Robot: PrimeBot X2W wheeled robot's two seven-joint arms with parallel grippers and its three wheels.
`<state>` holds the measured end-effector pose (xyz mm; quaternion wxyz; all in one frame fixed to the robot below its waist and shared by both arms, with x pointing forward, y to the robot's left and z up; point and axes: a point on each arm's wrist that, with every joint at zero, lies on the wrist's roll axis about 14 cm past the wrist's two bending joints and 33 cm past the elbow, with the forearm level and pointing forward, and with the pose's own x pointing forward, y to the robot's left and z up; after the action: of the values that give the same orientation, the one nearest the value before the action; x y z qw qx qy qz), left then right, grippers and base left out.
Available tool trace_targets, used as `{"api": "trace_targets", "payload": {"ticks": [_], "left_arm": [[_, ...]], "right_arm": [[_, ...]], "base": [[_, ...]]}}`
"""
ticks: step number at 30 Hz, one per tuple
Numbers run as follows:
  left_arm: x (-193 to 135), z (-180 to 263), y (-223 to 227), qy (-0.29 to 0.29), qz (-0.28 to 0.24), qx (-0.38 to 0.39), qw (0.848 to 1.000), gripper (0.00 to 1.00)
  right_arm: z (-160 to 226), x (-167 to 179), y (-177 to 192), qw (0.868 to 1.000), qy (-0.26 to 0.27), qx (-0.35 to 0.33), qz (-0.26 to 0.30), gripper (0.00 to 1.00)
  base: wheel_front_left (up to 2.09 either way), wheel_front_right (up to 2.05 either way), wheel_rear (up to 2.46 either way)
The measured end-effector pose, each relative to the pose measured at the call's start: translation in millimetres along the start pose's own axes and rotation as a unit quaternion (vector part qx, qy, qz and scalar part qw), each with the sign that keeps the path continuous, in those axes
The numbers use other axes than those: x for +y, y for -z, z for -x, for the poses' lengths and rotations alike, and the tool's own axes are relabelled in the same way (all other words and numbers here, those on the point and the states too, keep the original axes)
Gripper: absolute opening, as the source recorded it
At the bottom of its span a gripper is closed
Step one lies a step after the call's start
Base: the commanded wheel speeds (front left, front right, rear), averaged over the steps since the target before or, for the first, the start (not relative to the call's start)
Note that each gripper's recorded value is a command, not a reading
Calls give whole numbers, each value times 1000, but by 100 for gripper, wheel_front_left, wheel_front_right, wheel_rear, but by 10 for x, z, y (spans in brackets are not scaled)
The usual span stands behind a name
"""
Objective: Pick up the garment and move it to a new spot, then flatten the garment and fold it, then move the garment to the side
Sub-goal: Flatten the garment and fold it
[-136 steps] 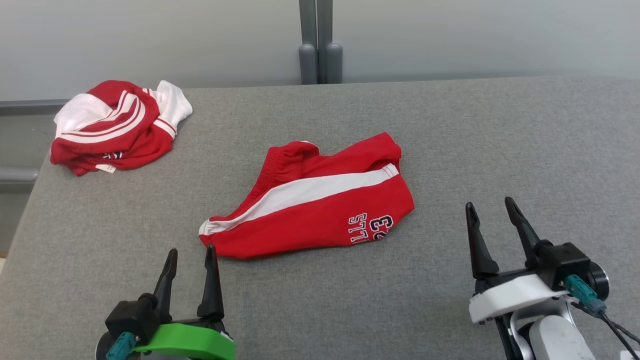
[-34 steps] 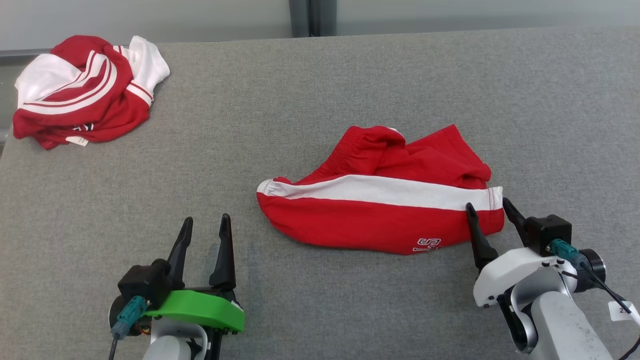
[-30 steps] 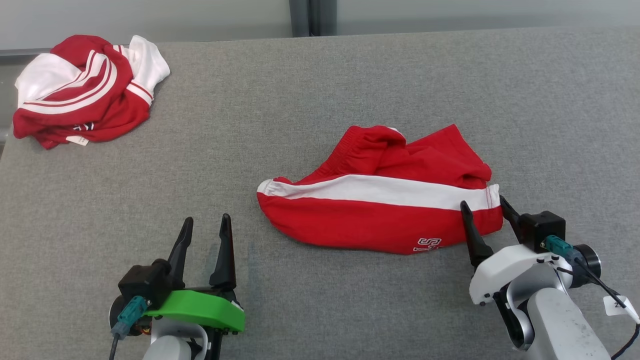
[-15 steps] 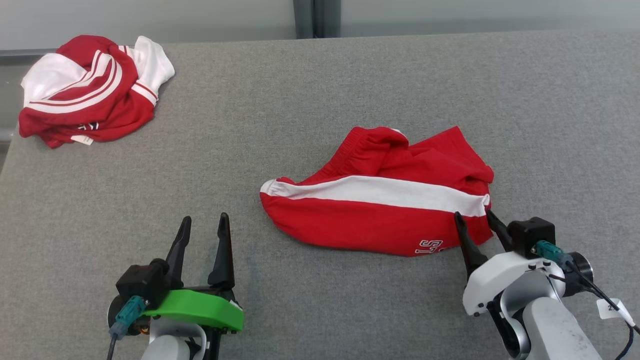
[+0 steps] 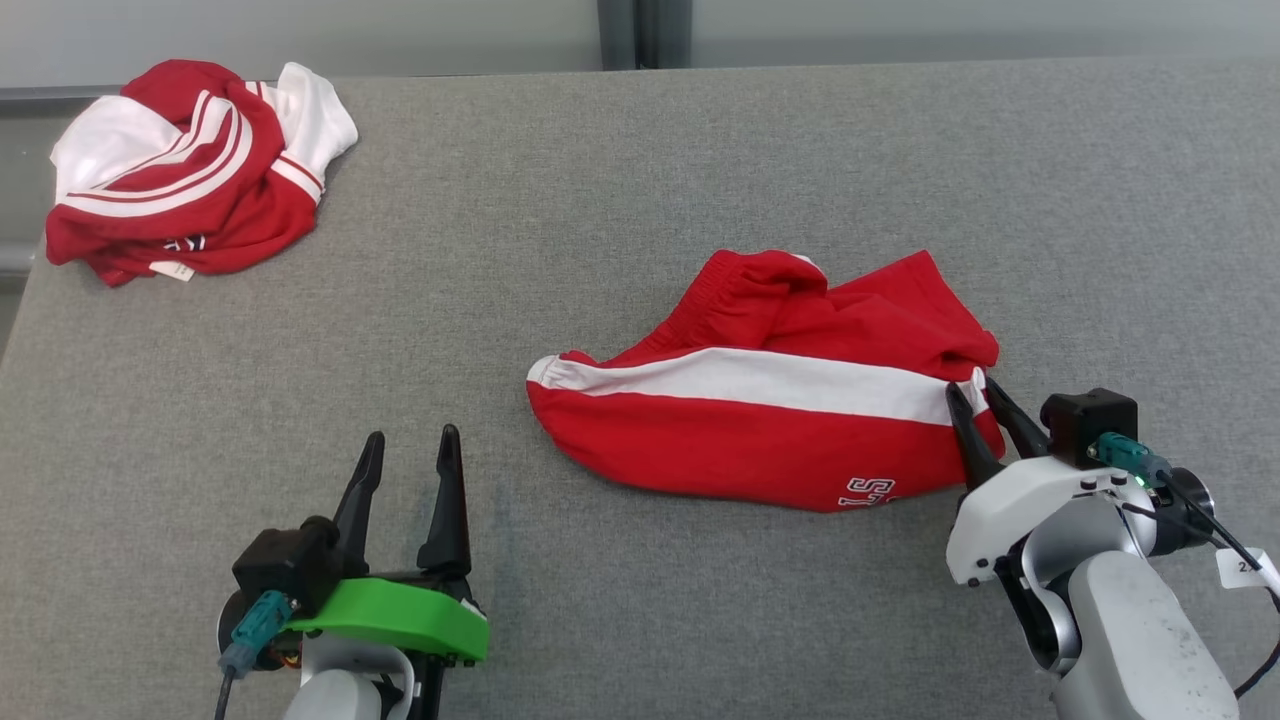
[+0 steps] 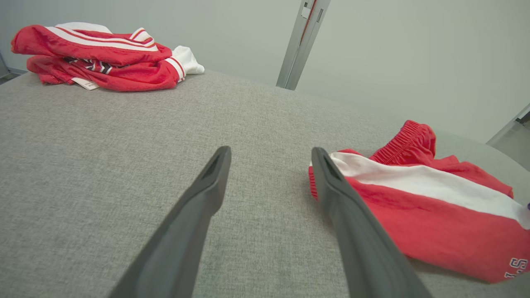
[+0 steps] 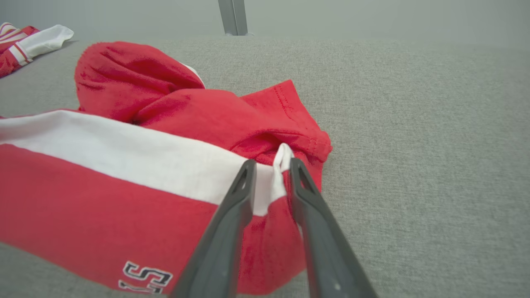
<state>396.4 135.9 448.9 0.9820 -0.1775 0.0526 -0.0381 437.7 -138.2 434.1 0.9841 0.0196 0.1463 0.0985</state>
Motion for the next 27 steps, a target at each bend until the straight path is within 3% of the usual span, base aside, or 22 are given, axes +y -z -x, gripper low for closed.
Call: {"api": "trace_targets", "payload": {"ticks": [4, 6, 7, 17, 27], "left_arm": [[10, 6, 4, -2, 1, 1, 1000, 100], [12, 8, 4, -3, 2, 1, 1000, 100], [13, 8, 5, -3, 2, 1, 1000, 100], [-189, -66, 92, 40, -8, 16, 999, 100], [-519, -423, 302, 106, -10, 106, 989, 100]], "right_arm": [[-45, -66, 57, 1000, 8, 18, 7, 25], [-57, -67, 81, 1000, 8, 25, 11, 2], [-62, -65, 84, 1000, 8, 26, 11, 0], [32, -87, -106, 1000, 11, -25, 15, 0], [245, -100, -75, 999, 10, -38, 10, 0]], "base": [[0, 0, 0], [0, 0, 0], [0, 0, 0], [0, 0, 0], [0, 0, 0]]}}
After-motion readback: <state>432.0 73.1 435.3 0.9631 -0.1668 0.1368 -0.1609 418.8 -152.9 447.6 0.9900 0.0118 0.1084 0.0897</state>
